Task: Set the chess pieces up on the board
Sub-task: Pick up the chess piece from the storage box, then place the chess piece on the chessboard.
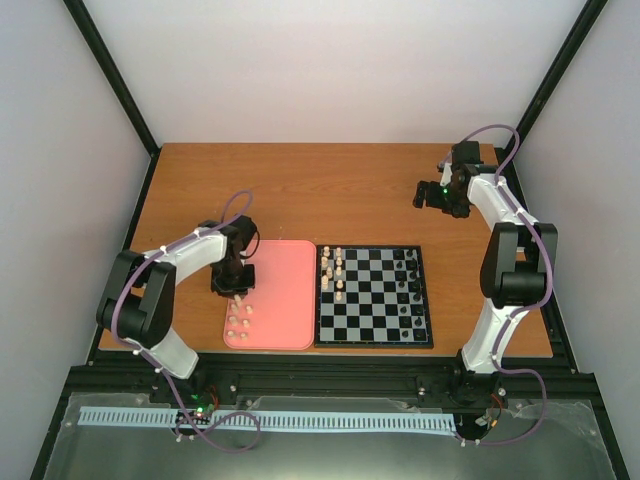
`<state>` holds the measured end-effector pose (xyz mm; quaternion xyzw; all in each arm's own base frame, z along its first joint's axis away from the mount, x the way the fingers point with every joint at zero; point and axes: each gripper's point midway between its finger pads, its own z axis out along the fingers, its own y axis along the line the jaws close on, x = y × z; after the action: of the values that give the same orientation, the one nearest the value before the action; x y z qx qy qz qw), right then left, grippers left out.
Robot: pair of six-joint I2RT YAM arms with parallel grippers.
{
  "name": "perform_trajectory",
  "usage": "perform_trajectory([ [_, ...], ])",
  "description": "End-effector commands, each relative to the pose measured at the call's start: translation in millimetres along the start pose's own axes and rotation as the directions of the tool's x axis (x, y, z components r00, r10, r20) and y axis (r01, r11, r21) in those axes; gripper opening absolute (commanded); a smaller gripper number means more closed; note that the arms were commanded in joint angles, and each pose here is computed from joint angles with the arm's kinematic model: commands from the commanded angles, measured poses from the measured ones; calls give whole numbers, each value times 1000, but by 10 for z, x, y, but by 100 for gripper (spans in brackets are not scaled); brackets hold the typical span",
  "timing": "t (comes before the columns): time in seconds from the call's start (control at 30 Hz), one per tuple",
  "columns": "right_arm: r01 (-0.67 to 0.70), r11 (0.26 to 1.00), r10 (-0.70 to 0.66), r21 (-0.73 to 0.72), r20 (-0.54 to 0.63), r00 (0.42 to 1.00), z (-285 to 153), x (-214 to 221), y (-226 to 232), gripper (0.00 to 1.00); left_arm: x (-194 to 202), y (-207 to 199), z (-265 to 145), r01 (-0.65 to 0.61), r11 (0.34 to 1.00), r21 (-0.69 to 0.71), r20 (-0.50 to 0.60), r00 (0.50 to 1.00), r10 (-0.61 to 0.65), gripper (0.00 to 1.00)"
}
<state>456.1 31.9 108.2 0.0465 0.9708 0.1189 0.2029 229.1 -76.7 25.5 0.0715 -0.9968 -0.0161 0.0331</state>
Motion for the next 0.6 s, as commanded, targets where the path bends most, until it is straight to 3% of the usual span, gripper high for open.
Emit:
perform_trajectory([
  [0.0,7,1000,-7,9,11,1000,-3,-60,-5,100,-126,-25,-97,3,1000,9,34,999,-4,5],
  [0.07,7,1000,-7,6,10,1000,0,-54,-1,100,-160,-28,-189,-5,1000,8,48,999,5,1],
  [0.37,8,1000,-7,-3,12,1000,-4,-50,25,100,-250,-271,-667,-57,996,65,118,992,49,1],
  [0.57,11,1000,-11,-1,16,1000,-26,-59,28,100,16,-850,-728,-186,976,115,90,980,176,1],
])
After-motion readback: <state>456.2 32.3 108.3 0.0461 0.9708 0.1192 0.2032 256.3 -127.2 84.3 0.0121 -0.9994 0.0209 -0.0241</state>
